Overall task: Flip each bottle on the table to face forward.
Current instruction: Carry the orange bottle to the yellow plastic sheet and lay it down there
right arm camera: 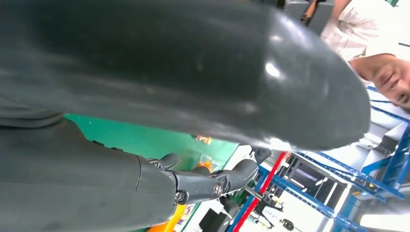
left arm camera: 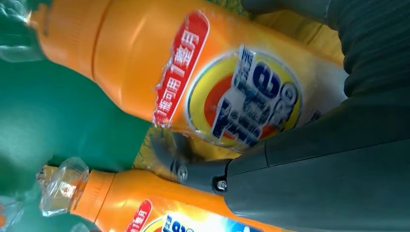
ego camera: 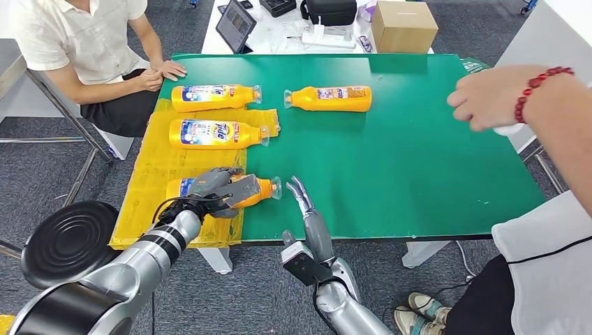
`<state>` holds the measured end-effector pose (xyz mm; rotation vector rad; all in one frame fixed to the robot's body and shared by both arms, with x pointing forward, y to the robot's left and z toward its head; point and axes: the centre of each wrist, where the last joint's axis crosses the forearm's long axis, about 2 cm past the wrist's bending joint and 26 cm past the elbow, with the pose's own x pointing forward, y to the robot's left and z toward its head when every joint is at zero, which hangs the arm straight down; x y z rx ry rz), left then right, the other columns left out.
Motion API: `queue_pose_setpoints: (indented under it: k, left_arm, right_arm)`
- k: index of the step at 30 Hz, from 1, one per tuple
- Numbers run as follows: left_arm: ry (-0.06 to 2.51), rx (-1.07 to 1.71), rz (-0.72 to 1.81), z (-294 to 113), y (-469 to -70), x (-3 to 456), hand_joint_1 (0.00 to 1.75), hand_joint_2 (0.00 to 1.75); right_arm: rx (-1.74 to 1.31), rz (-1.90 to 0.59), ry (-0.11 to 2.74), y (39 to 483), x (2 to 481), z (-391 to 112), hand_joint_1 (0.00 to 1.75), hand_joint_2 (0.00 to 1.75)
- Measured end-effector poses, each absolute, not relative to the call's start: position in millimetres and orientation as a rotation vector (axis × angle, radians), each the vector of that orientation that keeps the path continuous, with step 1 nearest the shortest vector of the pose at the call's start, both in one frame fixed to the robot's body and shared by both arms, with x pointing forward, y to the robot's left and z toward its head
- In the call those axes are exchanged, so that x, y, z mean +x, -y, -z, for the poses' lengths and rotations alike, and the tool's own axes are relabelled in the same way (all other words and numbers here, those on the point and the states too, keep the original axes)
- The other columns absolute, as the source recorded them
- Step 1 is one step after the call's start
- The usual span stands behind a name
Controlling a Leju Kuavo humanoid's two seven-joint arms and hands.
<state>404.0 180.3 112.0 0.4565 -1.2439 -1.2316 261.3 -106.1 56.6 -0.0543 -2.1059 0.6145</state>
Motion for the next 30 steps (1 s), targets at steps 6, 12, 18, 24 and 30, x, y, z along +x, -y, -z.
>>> queue_pose_setpoints:
  k: [6,12,18,24,30]
  left_arm:
    - [1.233,0.465,1.230,-116,-174,406,0.00,1.75]
    - [1.299,0.483,1.222,-119,-160,403,0.00,1.75]
    - [1.429,0.487,1.189,-119,-152,399,0.00,1.75]
    - [1.732,0.350,0.921,-114,-141,381,0.00,1.75]
    - [1.840,0.198,0.628,-113,-149,353,0.00,1.75]
  right_arm:
    - [-0.067,-0.609,2.100,107,261,-55,0.00,0.00]
    - [-0.078,-0.611,2.093,109,260,-53,0.00,0.00]
    - [-0.098,-0.609,2.091,110,260,-51,0.00,0.00]
    - [-0.097,-0.532,2.069,117,254,-48,0.00,0.00]
    - [0.206,-0.264,1.992,125,244,-59,0.00,0.00]
